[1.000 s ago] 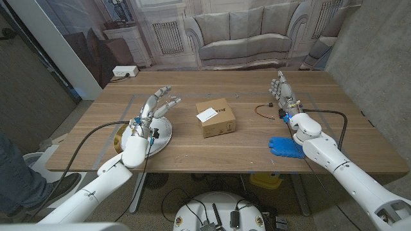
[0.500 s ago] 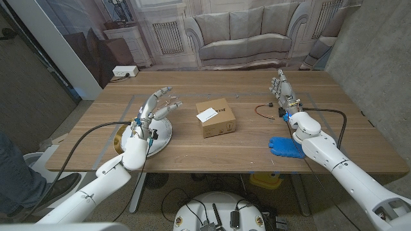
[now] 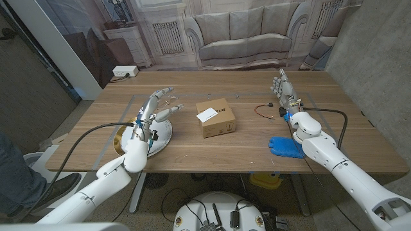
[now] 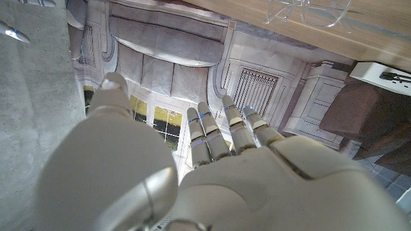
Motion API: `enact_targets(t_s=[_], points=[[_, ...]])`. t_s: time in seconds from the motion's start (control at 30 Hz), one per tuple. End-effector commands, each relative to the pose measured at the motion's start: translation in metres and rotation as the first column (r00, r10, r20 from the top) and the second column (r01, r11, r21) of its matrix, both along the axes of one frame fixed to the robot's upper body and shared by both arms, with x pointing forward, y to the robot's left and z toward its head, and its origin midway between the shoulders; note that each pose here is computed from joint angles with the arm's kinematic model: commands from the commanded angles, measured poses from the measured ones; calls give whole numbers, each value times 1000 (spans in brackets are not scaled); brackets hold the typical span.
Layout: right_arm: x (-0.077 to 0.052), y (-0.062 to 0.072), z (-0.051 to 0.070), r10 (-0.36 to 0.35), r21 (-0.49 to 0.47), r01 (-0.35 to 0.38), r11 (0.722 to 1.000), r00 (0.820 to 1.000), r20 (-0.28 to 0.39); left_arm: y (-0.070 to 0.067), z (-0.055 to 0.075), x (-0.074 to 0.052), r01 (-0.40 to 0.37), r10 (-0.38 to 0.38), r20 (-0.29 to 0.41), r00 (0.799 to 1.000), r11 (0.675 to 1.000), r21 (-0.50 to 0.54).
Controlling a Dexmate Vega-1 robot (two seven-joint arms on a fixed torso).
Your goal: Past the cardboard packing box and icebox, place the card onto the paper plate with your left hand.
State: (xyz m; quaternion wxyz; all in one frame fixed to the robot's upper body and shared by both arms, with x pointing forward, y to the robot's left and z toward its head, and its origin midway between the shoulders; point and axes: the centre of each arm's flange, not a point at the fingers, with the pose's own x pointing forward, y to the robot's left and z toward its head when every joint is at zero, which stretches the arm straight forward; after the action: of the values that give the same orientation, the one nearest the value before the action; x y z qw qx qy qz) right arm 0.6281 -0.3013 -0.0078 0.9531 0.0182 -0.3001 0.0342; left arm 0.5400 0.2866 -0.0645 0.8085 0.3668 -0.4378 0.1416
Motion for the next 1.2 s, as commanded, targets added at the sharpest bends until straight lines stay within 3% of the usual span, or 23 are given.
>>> enact_targets(t_s=[0.03,0.43,0.8,1.2], points=[[-4,-2,2,-9,19,9,1000,1000,12,-2,-5,-4,-63,64,-6,998,995,73],[-6,-3,4,-8,18,8,1000,1000,25,-2,-5,-14,-137,136,15,991,981,137],[-8,-5,8,-11,37,9,999,999,37,0,-11,-26,-240,236,48,971,952,191],[-8,-5,11,-13,36,12,999,999,42,-4,-11,-28,-299,285,93,954,923,241]])
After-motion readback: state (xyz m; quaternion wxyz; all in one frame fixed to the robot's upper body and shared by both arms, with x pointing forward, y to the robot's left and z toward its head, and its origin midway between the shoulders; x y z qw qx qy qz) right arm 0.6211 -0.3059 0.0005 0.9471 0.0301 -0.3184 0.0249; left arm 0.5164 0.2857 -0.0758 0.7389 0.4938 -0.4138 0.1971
